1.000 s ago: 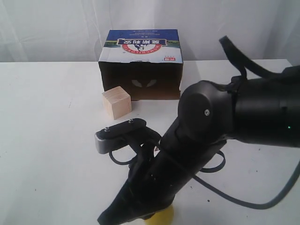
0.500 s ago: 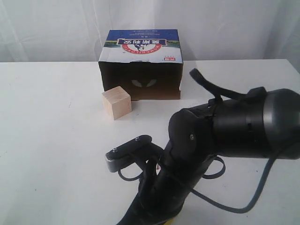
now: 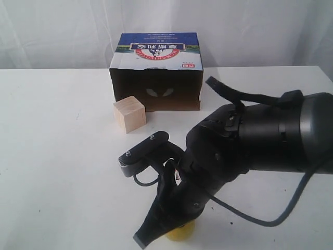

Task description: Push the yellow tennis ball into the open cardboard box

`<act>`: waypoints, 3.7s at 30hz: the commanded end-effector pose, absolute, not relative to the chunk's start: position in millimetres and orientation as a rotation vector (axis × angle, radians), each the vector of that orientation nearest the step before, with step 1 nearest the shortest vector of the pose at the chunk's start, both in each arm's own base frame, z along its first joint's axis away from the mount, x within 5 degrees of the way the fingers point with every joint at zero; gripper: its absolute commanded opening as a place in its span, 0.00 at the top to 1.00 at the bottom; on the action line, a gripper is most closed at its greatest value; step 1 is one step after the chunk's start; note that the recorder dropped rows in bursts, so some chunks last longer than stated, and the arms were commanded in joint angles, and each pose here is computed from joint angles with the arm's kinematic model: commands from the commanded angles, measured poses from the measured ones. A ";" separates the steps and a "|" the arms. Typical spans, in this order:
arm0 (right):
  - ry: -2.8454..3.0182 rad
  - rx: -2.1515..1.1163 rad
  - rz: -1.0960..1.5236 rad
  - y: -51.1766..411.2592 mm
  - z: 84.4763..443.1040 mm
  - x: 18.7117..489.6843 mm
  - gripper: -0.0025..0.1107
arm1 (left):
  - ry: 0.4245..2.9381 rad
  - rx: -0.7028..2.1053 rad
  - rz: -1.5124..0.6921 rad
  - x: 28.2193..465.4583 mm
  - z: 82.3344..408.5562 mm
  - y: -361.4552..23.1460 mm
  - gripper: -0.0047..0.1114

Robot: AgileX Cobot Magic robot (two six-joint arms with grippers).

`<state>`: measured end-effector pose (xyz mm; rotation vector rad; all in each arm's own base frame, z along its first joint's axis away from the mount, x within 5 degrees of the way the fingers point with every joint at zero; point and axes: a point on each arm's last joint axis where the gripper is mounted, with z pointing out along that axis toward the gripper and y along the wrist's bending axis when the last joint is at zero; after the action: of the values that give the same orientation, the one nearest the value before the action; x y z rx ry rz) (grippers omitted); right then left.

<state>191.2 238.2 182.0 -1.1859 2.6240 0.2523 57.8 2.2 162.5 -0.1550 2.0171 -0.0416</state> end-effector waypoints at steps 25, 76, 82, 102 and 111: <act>2.362 -1.264 -0.125 231.9 192.0 223.3 0.98 | 2.018 -0.158 -0.042 57.3 162.1 2.3 0.96; 2.589 -0.890 0.128 198.9 168.8 241.7 0.98 | 2.018 -0.158 -0.042 57.3 162.1 2.3 0.96; 2.429 -0.965 0.120 203.7 174.6 250.3 0.98 | 2.018 -0.158 -0.042 57.3 162.1 2.3 0.96; 2.577 -0.665 -0.123 156.1 218.8 295.5 0.98 | 2.018 -0.158 -0.042 57.3 162.1 2.3 0.96; 2.734 -0.791 0.252 142.1 210.7 289.9 0.98 | 2.018 -0.158 -0.042 57.3 162.1 2.3 0.96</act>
<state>288.3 139.4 209.8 -0.7917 2.7734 0.1675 57.8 2.2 162.5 -0.1550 2.0171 -0.0416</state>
